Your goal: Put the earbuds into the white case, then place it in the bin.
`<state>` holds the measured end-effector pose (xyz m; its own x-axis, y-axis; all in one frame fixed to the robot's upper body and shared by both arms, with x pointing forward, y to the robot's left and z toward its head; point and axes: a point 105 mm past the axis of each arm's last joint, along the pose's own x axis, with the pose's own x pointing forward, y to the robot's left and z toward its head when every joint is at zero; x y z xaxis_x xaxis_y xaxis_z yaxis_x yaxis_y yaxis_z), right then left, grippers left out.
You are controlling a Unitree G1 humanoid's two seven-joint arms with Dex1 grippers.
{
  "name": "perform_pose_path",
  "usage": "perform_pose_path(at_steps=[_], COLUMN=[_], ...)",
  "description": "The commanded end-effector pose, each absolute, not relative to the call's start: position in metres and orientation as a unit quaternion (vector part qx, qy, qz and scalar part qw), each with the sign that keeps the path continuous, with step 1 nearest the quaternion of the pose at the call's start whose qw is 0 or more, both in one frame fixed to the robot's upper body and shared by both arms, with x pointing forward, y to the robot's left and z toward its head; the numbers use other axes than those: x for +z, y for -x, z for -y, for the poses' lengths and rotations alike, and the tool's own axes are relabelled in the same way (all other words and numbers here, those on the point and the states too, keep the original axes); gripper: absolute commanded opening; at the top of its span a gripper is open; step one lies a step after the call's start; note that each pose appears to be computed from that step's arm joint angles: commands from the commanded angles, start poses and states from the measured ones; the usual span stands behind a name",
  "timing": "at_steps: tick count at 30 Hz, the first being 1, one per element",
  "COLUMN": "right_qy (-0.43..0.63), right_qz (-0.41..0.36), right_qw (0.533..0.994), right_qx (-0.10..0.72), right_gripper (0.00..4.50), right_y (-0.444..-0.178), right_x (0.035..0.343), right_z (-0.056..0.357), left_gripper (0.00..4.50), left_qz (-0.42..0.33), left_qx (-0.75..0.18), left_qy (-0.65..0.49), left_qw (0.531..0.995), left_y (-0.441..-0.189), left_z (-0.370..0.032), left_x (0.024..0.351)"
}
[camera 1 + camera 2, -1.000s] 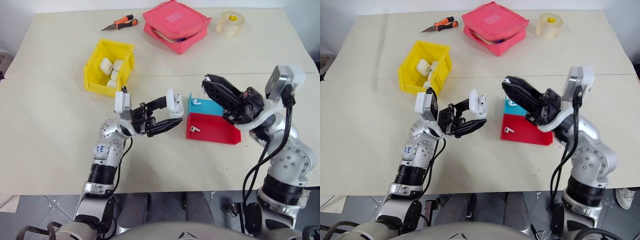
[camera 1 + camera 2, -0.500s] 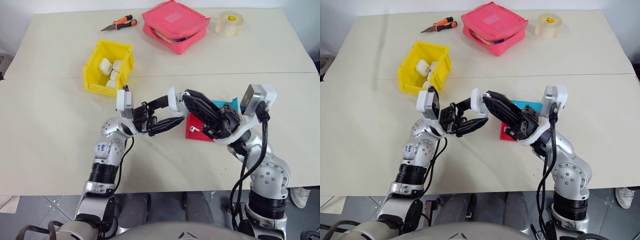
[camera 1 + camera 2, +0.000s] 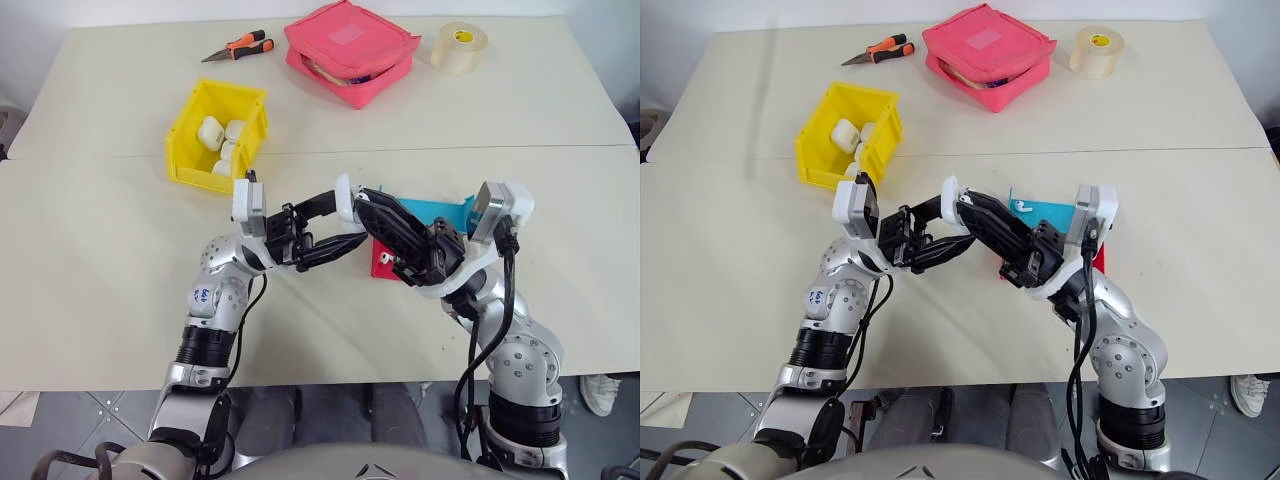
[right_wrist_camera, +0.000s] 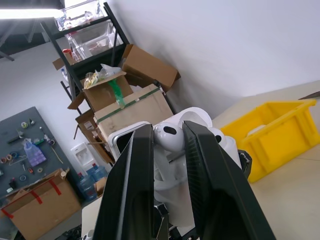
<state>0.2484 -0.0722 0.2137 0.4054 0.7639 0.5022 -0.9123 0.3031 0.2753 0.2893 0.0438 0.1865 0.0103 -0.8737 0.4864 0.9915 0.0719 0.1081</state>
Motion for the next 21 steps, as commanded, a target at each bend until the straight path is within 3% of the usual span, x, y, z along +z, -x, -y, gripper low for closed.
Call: perform_pose_path(at_steps=[1, 2, 10, 21], right_qy=[-0.262, -0.27, -0.226, -0.16], right_qz=[0.123, 0.112, 0.131, 0.114], right_qw=[0.809, 0.812, 0.816, 0.857], right_qx=[0.512, 0.506, 0.516, 0.476], right_gripper=[0.5, 0.5, 3.14, 3.14], right_y=[-0.252, -0.254, -0.253, -0.258], right_x=[0.201, 0.197, 0.205, 0.205], right_z=[0.076, 0.078, 0.089, 0.14], left_gripper=[2.78, 2.78, 2.78, 2.78], left_qz=[0.257, 0.257, 0.242, 0.236], left_qx=[-0.664, -0.665, -0.682, -0.647], left_qy=[0.132, 0.132, 0.13, 0.117], left_qw=[0.689, 0.689, 0.678, 0.715], left_y=[-0.286, -0.286, -0.28, -0.287], left_z=[-0.046, -0.046, -0.043, -0.066], left_x=[0.203, 0.203, 0.198, 0.19])
